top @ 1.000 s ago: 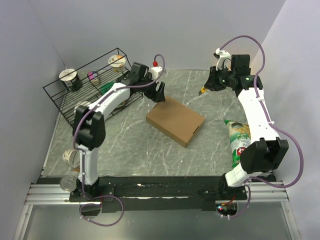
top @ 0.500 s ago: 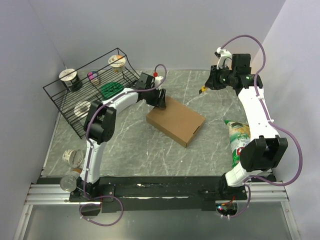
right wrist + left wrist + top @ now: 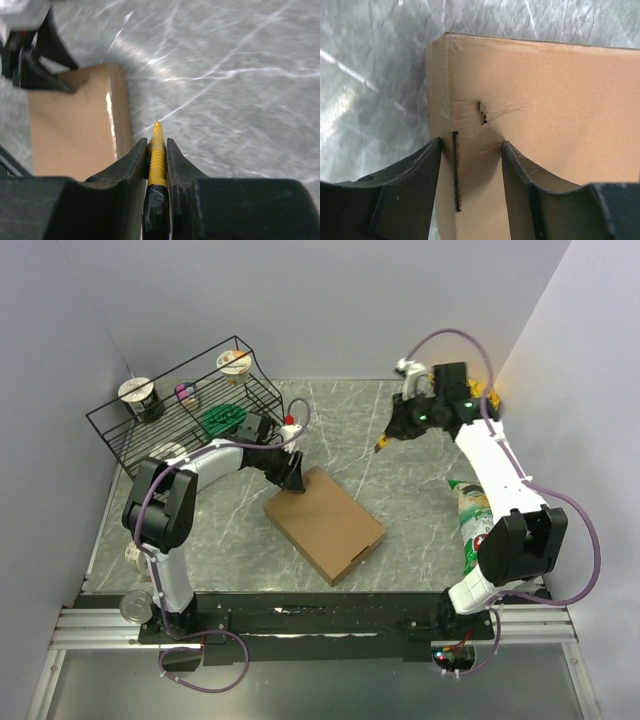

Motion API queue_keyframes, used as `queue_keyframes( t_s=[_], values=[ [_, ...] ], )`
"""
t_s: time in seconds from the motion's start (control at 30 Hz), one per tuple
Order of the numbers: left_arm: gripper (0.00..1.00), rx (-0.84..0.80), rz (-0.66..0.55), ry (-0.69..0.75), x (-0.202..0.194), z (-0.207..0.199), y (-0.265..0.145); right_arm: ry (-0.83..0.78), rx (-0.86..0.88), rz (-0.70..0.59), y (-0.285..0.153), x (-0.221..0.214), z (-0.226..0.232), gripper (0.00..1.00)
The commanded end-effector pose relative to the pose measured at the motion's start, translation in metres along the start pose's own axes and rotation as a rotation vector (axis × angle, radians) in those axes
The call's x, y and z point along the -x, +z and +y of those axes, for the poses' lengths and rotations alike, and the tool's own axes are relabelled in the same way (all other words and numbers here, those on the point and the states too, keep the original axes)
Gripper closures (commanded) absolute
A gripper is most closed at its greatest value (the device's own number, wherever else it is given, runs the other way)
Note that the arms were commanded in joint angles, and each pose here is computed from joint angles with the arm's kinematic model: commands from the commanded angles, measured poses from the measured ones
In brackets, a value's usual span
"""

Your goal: Unpack the express box

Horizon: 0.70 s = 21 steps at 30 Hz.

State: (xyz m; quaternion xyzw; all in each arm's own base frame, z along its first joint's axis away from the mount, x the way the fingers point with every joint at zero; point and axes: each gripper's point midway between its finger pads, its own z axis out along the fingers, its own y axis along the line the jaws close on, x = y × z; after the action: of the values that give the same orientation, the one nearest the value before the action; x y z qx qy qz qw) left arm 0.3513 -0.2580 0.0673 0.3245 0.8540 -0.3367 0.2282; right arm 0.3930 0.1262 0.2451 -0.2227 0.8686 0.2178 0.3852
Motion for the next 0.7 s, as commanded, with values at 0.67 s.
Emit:
queue_keyframes(
  t_s=[0.67],
  values=[
    [0.49, -0.021, 0.114, -0.352, -0.077, 0.014, -0.013, -0.261, 0.258, -0.209, 0.090, 0.038, 0.124, 1.00]
  ],
)
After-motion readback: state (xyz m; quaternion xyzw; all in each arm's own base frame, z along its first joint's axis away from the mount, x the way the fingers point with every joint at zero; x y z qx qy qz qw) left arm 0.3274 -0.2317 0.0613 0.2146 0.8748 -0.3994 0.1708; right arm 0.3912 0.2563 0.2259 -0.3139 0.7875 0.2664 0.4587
